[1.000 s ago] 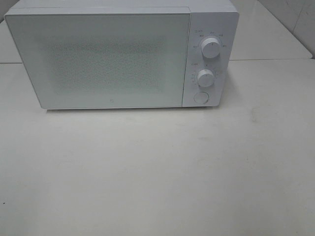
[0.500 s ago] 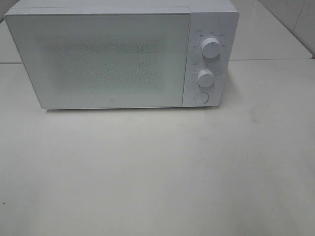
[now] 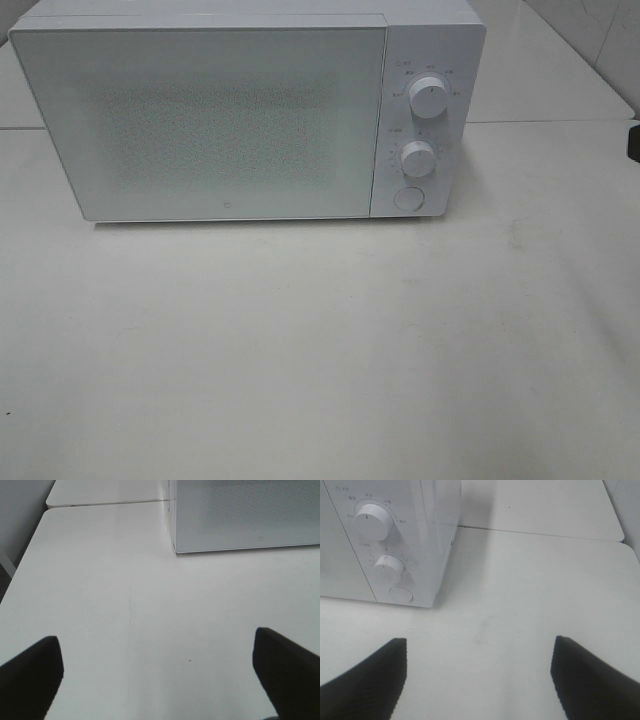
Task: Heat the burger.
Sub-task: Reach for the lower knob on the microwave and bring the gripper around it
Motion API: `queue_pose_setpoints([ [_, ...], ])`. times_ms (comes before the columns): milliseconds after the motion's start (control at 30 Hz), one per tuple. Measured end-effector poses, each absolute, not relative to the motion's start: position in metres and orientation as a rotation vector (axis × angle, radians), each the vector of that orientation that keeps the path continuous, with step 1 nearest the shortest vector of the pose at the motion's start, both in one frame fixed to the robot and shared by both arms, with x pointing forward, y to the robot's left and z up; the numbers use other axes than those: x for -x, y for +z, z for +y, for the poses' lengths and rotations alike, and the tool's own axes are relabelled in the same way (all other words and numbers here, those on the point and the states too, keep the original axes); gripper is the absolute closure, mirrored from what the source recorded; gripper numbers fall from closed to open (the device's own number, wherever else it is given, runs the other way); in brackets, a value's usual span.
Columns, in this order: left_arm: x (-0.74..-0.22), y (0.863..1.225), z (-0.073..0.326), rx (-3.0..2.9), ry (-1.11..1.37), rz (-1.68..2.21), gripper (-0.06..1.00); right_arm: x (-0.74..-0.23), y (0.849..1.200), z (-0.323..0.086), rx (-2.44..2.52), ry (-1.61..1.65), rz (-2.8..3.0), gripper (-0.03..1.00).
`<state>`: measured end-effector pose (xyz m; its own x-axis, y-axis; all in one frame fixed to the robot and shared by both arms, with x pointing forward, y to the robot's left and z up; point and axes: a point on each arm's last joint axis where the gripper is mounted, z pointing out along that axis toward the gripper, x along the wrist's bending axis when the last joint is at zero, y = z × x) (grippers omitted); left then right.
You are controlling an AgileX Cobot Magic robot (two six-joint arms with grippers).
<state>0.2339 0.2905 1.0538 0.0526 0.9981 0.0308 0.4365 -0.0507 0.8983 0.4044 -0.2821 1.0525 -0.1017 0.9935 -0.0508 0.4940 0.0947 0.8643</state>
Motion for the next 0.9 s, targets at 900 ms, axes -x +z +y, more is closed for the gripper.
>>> queue_pose_setpoints([
  [900, -0.234, 1.054, 0.291, -1.589, 0.957, 1.478, -0.03, -0.466, 0.986, -0.272, -1.398, 1.137, 1.492, 0.20],
])
